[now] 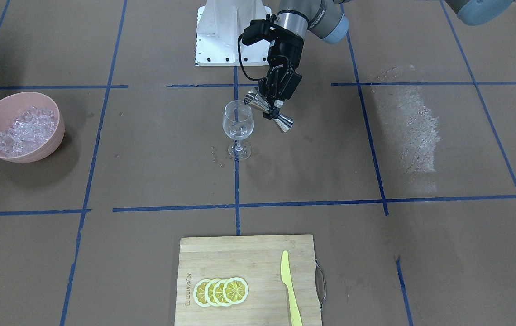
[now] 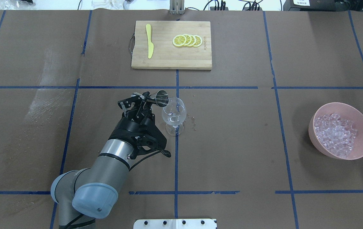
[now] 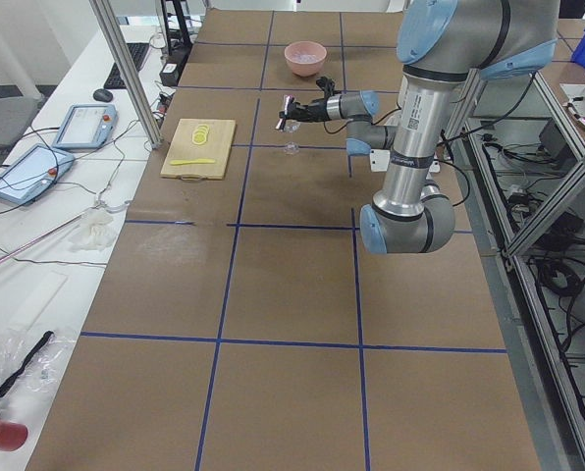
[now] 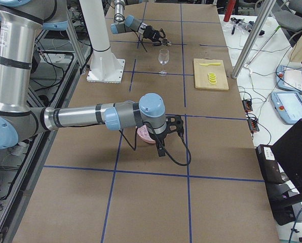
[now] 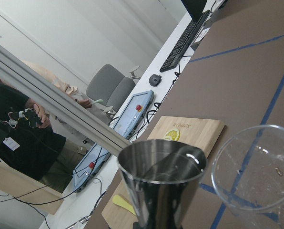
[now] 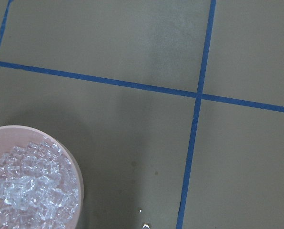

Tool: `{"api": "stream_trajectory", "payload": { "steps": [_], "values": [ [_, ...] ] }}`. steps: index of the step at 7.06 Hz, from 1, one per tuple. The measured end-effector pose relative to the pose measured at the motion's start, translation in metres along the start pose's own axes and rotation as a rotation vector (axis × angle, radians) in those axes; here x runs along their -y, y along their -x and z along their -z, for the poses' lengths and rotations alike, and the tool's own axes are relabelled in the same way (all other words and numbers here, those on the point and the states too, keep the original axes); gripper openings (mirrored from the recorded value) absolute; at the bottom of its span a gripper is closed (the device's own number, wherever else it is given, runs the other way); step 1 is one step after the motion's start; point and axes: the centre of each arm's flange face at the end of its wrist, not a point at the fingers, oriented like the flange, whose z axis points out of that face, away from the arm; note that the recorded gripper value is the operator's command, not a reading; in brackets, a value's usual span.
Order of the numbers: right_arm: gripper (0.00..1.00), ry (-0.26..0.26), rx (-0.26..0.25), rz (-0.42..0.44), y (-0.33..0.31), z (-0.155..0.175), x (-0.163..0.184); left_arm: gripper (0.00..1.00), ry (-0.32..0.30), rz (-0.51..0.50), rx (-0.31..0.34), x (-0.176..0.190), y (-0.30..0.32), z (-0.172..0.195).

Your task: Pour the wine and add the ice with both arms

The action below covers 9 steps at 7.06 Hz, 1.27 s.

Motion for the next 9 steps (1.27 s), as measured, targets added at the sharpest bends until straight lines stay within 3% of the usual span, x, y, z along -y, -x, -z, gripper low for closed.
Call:
{"api": "stream_trajectory", "payload": {
  "steps": [9],
  "values": [
    [1.00, 0.012, 0.000, -0.023, -0.0070, -0.0031, -0.0121, 0.00, 0.012, -0.385, 0.053, 0.0065, 0.0045, 0.0015]
  ]
}}
